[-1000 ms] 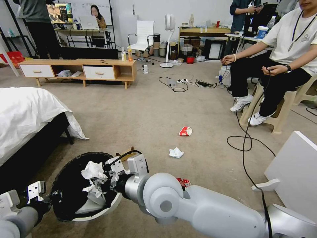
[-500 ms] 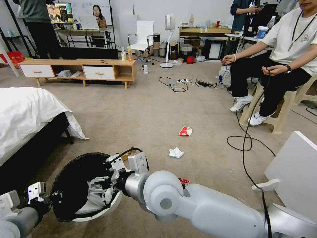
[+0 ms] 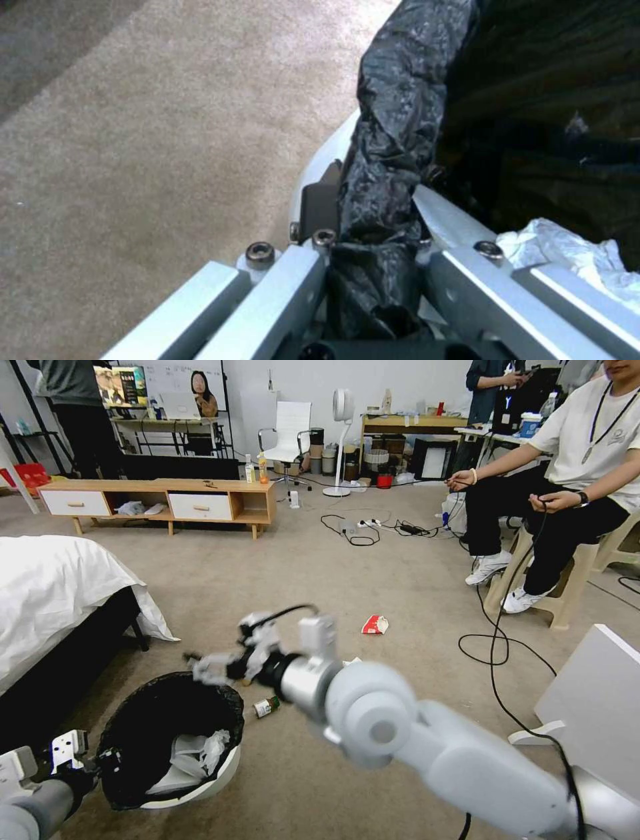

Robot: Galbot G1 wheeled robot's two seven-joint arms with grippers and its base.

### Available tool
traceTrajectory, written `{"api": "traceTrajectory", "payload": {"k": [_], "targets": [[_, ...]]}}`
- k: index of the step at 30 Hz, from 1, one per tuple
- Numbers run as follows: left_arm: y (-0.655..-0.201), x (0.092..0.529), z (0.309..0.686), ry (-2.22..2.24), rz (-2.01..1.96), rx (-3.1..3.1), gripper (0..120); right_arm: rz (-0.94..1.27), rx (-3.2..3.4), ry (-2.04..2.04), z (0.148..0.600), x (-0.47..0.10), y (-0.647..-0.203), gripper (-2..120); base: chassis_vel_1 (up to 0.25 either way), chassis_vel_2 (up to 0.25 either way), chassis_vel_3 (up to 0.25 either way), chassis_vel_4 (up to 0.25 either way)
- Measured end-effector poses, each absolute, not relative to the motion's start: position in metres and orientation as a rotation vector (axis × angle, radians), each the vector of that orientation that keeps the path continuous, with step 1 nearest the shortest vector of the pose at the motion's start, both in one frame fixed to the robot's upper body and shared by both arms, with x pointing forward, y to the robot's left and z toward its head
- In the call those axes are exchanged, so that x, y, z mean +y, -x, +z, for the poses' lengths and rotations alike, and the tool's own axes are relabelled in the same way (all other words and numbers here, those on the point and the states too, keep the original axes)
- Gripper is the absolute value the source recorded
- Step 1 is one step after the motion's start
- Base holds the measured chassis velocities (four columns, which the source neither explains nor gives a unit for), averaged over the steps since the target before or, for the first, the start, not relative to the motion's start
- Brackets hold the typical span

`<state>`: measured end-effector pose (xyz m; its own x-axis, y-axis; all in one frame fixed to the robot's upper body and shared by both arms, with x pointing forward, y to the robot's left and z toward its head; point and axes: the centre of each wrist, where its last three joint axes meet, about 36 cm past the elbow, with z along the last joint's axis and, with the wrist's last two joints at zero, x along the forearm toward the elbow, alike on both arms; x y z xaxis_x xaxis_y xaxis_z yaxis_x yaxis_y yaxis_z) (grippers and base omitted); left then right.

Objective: Pick up the trash bin and place the garbage on the floor into it.

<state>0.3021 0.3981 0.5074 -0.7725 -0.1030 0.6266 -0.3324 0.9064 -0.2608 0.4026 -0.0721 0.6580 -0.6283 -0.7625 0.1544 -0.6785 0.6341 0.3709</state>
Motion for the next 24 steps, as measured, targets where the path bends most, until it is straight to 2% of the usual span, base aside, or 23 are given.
{"api": "traceTrajectory", "payload": {"k": [7, 12, 19, 24], "targets": [[-0.301, 0.398, 0.505, -0.314, 0.478, -2.429, 1, -0.522, -2.666, -1.101, 0.658, -0.113, -0.404, 100, 0.000, 0.000, 0.000, 0.000], [-0.299, 0.401, 0.504, -0.338, 0.462, -2.425, 1, -0.610, -2.872, -0.992, 0.655, -0.164, -0.405, 100, 0.000, 0.000, 0.000, 0.000], [-0.297, 0.402, 0.503, -0.356, 0.459, -2.423, 1, -0.558, -3.090, -0.775, 0.640, -0.215, -0.400, 100, 0.000, 0.000, 0.000, 0.000], [-0.295, 0.404, 0.504, -0.368, 0.461, -2.427, 1, -0.413, -3.251, -0.545, 0.604, -0.245, -0.387, 100, 0.000, 0.000, 0.000, 0.000]]}}
